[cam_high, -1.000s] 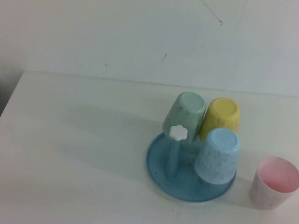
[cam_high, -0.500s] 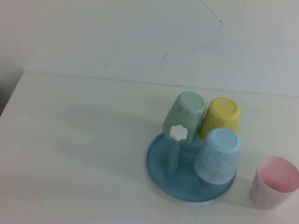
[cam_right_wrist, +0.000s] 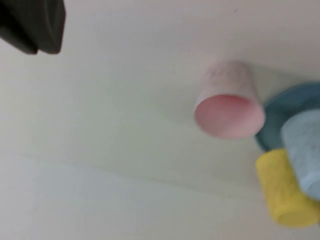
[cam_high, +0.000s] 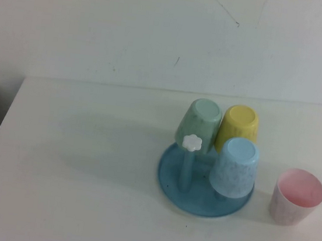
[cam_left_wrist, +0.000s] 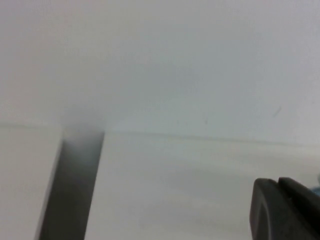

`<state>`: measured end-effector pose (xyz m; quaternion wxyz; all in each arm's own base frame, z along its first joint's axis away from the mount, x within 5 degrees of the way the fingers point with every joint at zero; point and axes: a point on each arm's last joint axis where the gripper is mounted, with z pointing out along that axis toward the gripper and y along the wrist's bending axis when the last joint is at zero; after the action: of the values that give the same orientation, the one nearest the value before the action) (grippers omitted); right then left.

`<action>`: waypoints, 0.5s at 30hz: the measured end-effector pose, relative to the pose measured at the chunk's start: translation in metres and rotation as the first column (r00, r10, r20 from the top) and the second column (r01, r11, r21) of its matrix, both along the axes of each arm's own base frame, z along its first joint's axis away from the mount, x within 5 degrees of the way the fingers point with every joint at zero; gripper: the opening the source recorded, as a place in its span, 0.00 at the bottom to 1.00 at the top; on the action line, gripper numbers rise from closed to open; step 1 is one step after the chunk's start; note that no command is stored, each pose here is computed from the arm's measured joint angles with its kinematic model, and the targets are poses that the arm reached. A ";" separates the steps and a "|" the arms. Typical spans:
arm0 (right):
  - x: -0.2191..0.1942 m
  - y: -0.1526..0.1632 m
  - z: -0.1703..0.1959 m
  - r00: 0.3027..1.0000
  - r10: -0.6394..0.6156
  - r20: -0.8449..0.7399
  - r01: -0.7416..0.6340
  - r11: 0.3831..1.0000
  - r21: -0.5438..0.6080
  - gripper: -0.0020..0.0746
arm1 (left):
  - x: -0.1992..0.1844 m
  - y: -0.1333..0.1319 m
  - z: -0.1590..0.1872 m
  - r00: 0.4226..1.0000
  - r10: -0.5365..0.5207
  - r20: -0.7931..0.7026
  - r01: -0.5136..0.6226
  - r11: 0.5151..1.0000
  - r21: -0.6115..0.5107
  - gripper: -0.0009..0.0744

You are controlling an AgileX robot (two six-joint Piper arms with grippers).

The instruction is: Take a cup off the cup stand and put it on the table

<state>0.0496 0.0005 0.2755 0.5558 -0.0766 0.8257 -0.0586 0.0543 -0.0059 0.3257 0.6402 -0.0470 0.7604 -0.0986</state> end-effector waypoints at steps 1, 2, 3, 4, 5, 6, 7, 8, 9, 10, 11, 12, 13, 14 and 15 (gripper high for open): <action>0.003 0.002 -0.001 0.998 0.031 -0.053 -0.032 0.999 -0.008 0.02 | 0.005 -0.001 0.005 0.999 -0.010 -0.047 0.010 1.000 -0.003 0.01; 0.007 0.004 -0.003 0.993 0.064 -0.098 -0.066 0.998 -0.010 0.02 | 0.012 -0.003 0.011 0.994 -0.029 -0.104 0.029 1.000 0.001 0.01; 0.009 0.006 -0.004 0.987 0.091 -0.132 -0.093 0.996 -0.007 0.02 | 0.017 -0.006 0.017 0.988 -0.050 -0.149 0.052 0.999 0.008 0.01; 0.013 0.009 -0.006 0.978 0.123 -0.171 -0.125 0.992 -0.003 0.02 | 0.028 -0.009 0.022 0.974 -0.081 -0.213 0.086 0.996 0.017 0.01; 0.016 0.011 -0.009 0.966 0.154 -0.206 -0.158 0.987 -0.002 0.02 | 0.032 -0.012 0.027 0.964 -0.115 -0.242 0.123 0.992 0.020 0.01; 0.019 0.012 -0.011 0.955 0.180 -0.235 -0.187 0.982 -0.009 0.02 | 0.042 -0.016 0.032 0.945 -0.155 -0.289 0.170 0.985 0.026 0.01; 0.021 0.013 -0.013 0.944 0.205 -0.258 -0.215 0.977 -0.013 0.02 | 0.053 -0.020 0.036 0.922 -0.198 -0.333 0.221 0.975 0.031 0.01; 0.023 0.014 -0.014 0.934 0.224 -0.279 -0.239 0.971 -0.020 0.02 | 0.064 -0.025 0.040 0.894 -0.242 -0.376 0.275 0.961 0.035 0.01; 0.025 0.015 -0.015 0.927 0.236 -0.292 -0.255 0.967 -0.027 0.02 | 0.076 -0.029 0.043 0.863 -0.284 -0.417 0.326 0.945 0.032 0.01; 0.026 0.015 -0.016 0.920 0.247 -0.304 -0.270 0.962 -0.036 0.02 | 0.090 -0.032 0.043 0.830 -0.315 -0.459 0.363 0.932 0.017 0.01; 0.027 0.015 -0.016 0.917 0.253 -0.308 -0.278 0.960 -0.041 0.02 | 0.104 -0.036 0.045 0.796 -0.349 -0.495 0.399 0.917 -0.005 0.01; 0.027 0.015 -0.017 0.915 0.256 -0.312 -0.283 0.958 -0.043 0.02 | 0.119 -0.040 0.046 0.760 -0.374 -0.531 0.426 0.904 -0.028 0.01; 0.028 0.015 -0.019 0.911 0.260 -0.319 -0.290 0.956 -0.049 0.02 | 0.134 -0.044 0.046 0.727 -0.396 -0.561 0.454 0.890 -0.041 0.01; 0.028 0.015 -0.020 0.909 0.263 -0.323 -0.295 0.954 -0.052 0.02 | 0.146 -0.048 0.049 0.708 -0.410 -0.575 0.472 0.880 -0.047 0.01; 0.028 0.015 -0.021 0.906 0.266 -0.329 -0.299 0.953 -0.055 0.02 | 0.162 -0.054 0.048 0.682 -0.425 -0.595 0.493 0.868 -0.056 0.01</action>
<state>0.0774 0.0159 0.2542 0.4135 -0.2327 0.8802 -0.0072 0.2164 -0.0595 0.3736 0.3277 0.1518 0.9119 -0.1949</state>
